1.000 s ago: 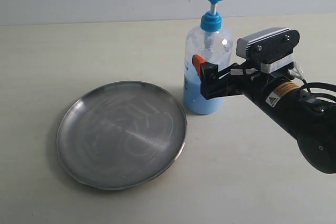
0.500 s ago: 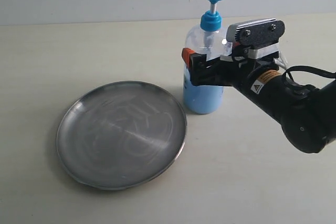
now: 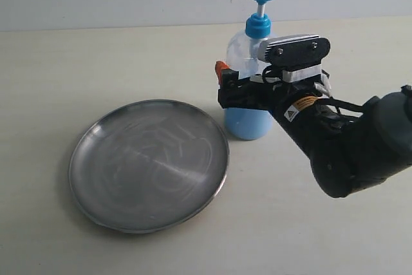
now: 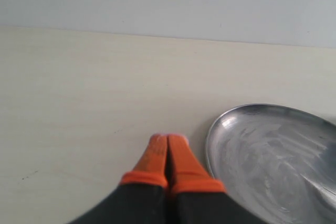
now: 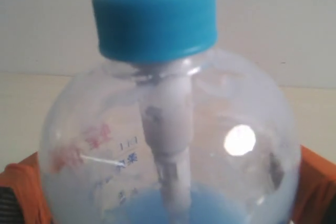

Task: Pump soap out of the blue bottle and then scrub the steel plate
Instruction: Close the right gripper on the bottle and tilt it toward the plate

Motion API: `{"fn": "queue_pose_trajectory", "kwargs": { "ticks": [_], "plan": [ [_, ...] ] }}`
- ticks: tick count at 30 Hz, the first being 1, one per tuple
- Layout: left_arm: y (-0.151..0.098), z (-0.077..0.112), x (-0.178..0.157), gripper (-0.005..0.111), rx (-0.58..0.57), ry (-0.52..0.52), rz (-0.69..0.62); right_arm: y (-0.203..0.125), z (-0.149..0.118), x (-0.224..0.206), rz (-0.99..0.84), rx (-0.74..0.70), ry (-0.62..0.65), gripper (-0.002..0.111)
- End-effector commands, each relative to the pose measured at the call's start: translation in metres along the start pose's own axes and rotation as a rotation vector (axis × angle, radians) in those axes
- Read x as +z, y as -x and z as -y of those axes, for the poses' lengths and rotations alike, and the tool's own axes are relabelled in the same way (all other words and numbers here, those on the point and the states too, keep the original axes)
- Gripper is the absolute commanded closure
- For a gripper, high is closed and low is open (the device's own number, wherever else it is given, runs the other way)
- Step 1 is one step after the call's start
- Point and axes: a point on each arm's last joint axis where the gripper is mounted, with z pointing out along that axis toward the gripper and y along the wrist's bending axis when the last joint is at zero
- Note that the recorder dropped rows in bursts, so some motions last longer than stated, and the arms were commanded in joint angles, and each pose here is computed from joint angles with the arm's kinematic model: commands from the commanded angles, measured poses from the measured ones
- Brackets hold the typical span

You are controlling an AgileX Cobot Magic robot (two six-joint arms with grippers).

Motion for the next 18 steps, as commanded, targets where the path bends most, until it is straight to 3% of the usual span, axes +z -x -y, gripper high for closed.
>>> {"fn": "queue_pose_trajectory", "kwargs": {
  "ticks": [1, 7, 12, 14, 18],
  "plan": [
    [0.0, 0.0, 0.0, 0.107, 0.003, 0.002, 0.011, -0.007, -0.006, 0.011, 0.012, 0.003, -0.03, 0.005],
    [0.0, 0.0, 0.0, 0.107, 0.003, 0.002, 0.011, -0.011, -0.003, 0.025, 0.026, 0.045, -0.13, 0.005],
    [0.0, 0.0, 0.0, 0.107, 0.003, 0.002, 0.011, -0.013, -0.008, 0.033, 0.034, 0.032, -0.096, 0.01],
    [0.0, 0.0, 0.0, 0.107, 0.003, 0.002, 0.011, -0.013, -0.009, 0.034, 0.037, 0.025, -0.08, 0.02],
    [0.0, 0.0, 0.0, 0.107, 0.003, 0.002, 0.011, -0.013, -0.009, 0.034, 0.035, 0.025, -0.08, 0.058]
  ]
}}
